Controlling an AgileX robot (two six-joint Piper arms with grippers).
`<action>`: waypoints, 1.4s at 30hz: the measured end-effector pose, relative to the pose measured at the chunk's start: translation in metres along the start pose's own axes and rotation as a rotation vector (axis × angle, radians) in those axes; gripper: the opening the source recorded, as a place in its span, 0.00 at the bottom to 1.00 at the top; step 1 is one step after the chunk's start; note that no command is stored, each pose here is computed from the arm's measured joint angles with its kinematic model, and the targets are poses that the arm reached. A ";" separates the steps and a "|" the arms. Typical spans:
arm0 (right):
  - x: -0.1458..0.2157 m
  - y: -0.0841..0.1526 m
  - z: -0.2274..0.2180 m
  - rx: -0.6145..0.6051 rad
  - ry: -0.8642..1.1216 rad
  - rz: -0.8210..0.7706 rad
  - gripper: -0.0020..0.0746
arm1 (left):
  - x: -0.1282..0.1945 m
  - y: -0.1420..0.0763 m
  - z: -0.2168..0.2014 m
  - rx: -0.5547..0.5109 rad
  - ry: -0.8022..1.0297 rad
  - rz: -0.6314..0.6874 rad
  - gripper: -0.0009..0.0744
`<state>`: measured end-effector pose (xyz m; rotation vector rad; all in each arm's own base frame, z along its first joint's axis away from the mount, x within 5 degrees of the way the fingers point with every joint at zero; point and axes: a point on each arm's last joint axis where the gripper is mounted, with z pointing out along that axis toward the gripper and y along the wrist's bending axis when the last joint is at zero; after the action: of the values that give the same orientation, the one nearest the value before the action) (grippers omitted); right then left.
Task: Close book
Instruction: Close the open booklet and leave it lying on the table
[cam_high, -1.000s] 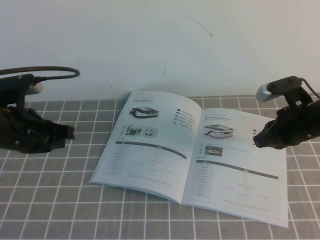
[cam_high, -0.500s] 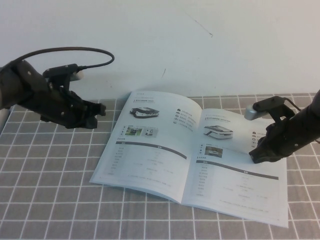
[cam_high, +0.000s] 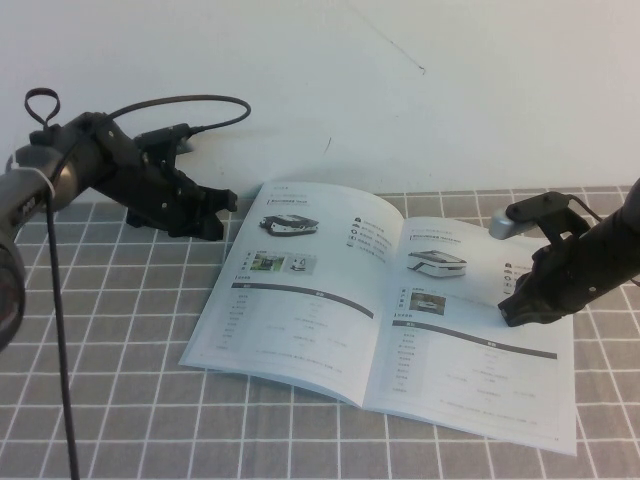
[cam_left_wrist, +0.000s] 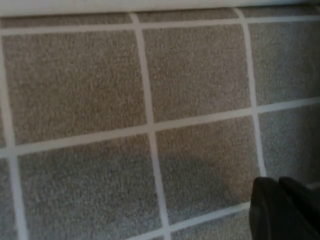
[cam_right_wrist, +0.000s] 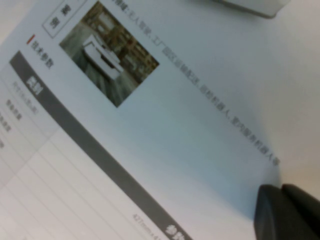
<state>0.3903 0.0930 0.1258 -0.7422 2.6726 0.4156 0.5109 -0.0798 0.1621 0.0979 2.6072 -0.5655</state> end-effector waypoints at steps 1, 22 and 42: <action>0.000 0.000 0.000 0.000 0.000 0.000 0.02 | 0.000 0.001 0.005 0.005 0.017 -0.004 0.01; 0.000 0.000 0.000 0.001 -0.001 -0.001 0.02 | 0.014 -0.060 0.021 0.208 0.258 0.077 0.01; -0.017 -0.002 -0.094 0.327 0.033 -0.162 0.02 | 0.014 -0.177 -0.004 0.565 0.242 0.202 0.01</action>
<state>0.3829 0.0648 0.2168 -0.8571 2.5928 -0.0745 0.4680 -0.2404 0.2249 0.6359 2.5362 -1.2607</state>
